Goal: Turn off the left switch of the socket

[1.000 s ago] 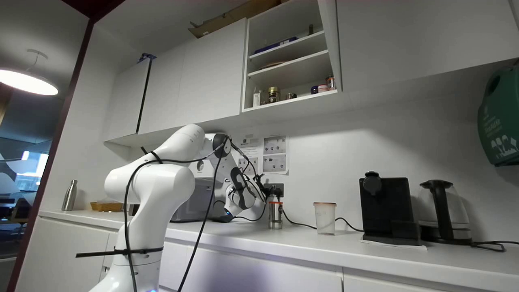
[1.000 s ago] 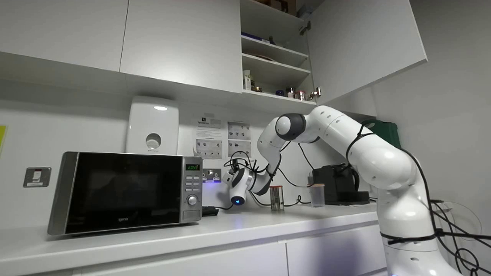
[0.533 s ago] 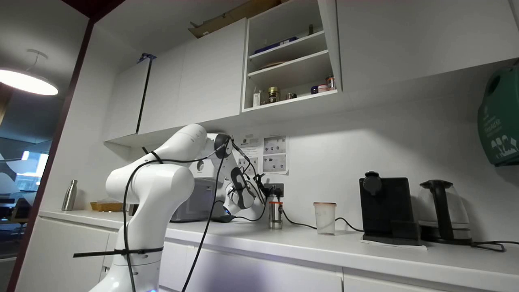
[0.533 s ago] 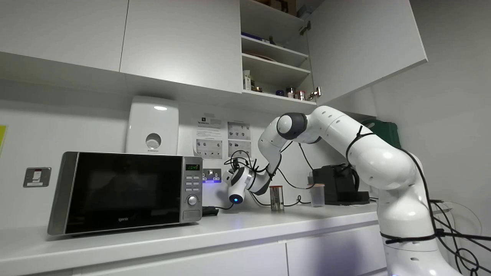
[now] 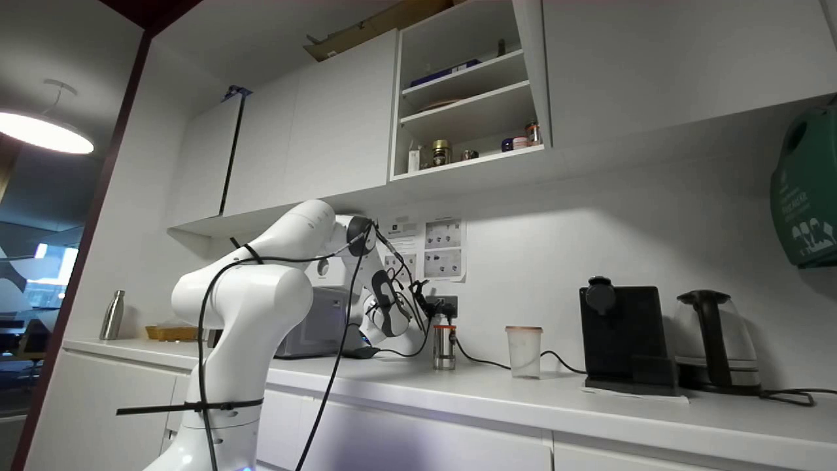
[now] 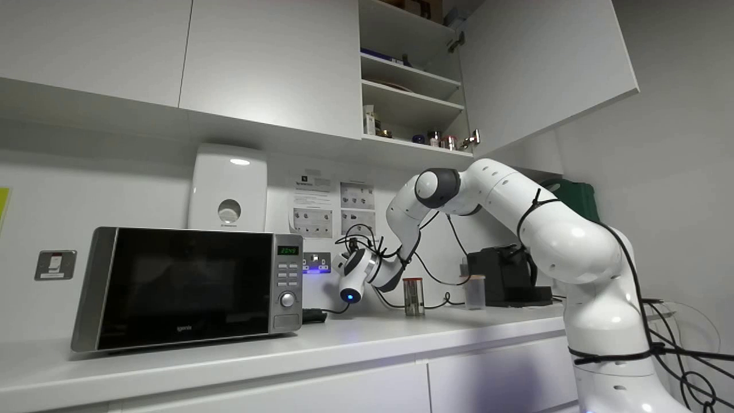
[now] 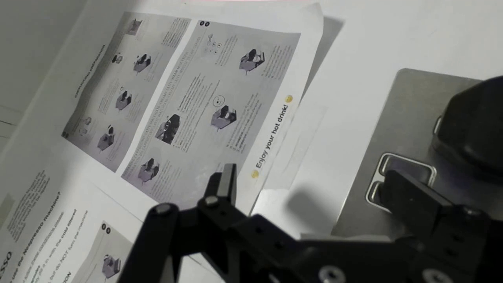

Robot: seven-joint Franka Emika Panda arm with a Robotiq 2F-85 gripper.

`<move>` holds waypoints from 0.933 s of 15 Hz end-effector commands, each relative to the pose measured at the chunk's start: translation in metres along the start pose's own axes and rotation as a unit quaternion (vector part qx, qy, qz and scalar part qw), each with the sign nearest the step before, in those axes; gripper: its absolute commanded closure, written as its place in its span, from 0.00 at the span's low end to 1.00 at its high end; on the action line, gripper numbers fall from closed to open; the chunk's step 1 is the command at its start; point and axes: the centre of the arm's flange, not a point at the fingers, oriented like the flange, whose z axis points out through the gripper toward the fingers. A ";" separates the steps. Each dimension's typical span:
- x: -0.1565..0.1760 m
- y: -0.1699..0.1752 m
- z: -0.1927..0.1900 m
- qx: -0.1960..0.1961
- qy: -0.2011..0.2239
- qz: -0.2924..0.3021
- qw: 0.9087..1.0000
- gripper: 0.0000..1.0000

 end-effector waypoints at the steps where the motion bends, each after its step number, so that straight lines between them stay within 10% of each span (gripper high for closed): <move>1: 0.010 -0.001 0.022 0.019 0.002 0.002 1.000 0.00; 14: 0.018 0.001 0.033 0.024 0.005 -0.008 1.000 0.00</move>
